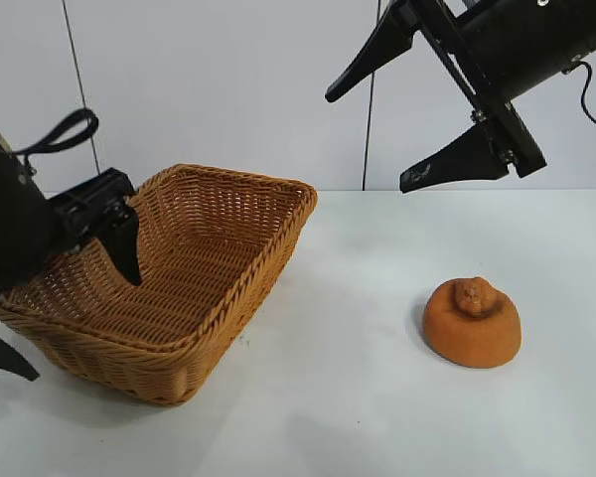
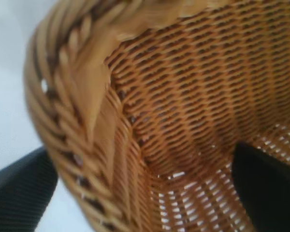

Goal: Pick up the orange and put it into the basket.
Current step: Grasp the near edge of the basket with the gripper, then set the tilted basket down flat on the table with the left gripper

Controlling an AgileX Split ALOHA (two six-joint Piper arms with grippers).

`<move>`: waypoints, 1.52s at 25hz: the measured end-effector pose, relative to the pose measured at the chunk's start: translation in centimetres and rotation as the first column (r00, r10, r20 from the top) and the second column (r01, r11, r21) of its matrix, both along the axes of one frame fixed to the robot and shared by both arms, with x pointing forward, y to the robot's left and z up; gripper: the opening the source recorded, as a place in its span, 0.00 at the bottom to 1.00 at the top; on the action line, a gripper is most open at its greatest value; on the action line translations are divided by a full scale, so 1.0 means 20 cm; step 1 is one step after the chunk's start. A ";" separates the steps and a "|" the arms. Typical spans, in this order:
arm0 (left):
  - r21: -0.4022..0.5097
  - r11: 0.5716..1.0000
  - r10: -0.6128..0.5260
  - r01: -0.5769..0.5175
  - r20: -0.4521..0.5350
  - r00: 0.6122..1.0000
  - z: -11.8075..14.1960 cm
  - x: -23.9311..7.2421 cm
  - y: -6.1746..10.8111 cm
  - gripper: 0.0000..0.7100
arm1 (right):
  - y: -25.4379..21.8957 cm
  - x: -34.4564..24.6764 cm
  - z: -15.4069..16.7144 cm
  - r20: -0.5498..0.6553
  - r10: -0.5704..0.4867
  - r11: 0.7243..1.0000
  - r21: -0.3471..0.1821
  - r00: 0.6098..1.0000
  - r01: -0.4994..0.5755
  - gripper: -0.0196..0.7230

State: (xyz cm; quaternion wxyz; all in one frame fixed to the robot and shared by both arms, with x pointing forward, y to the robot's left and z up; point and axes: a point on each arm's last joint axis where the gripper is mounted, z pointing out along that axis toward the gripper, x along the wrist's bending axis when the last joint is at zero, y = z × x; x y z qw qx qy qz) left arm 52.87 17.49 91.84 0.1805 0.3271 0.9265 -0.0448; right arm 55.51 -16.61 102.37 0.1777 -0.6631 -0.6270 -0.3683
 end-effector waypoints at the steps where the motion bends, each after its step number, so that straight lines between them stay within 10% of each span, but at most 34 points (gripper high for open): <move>1: 0.000 1.000 0.006 -0.006 -0.011 1.000 -0.03 0.01 0.00 0.98 | 0.00 0.00 0.00 0.000 0.001 1.000 -0.001 1.000 -0.001 0.86; 8: -0.013 0.998 0.054 -0.054 -0.037 0.998 -0.07 0.01 -0.01 0.90 | 0.00 0.00 0.00 0.002 0.004 1.000 -0.007 1.000 -0.004 0.86; 19: -0.038 0.990 0.135 -0.138 -0.067 0.989 -0.08 0.00 -0.01 0.13 | 0.00 0.00 0.00 0.002 0.004 1.000 -0.007 1.000 -0.004 0.86; 38: -0.070 0.997 0.030 -0.030 0.001 1.000 0.17 0.24 0.22 0.12 | 0.00 0.00 0.00 0.002 0.007 1.000 -0.012 1.000 -0.007 0.86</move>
